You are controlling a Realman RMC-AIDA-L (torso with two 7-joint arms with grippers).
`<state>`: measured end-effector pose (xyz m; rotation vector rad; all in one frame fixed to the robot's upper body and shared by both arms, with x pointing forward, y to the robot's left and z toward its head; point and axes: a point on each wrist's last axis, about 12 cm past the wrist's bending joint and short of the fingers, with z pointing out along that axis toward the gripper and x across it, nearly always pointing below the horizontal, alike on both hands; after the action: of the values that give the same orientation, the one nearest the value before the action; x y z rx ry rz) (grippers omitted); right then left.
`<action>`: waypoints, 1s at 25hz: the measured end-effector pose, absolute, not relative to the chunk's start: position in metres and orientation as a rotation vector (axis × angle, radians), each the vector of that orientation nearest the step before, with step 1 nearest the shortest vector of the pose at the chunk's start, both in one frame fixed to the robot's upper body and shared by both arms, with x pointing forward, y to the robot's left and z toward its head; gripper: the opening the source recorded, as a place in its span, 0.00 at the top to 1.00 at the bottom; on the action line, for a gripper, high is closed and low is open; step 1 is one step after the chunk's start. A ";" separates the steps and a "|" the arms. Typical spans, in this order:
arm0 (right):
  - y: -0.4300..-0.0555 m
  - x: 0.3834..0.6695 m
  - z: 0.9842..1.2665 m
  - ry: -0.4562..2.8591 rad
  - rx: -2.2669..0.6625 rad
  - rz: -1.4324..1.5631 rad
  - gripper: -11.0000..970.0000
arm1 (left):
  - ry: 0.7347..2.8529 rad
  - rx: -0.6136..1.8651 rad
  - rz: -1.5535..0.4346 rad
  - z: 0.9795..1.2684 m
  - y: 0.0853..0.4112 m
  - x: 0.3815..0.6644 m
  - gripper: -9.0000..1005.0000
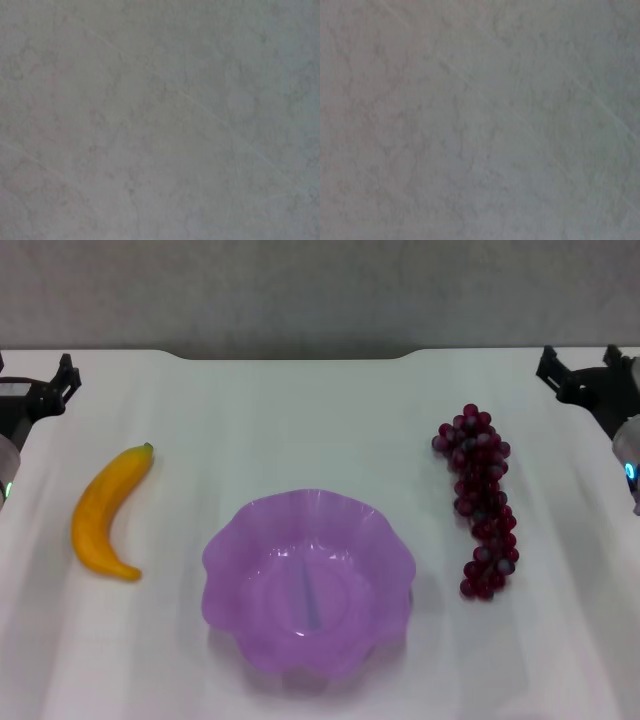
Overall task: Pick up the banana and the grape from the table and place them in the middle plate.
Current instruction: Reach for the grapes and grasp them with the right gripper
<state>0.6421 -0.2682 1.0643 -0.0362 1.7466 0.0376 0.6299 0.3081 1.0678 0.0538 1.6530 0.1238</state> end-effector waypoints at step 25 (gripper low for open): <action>-0.231 0.663 1.055 2.143 -0.217 0.030 0.10 | 1.676 0.056 0.135 1.062 0.312 0.625 0.12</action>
<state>0.6626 -0.2312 1.0551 -0.2170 2.1435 0.0304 0.6246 0.3121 1.0616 0.0564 1.6763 0.1349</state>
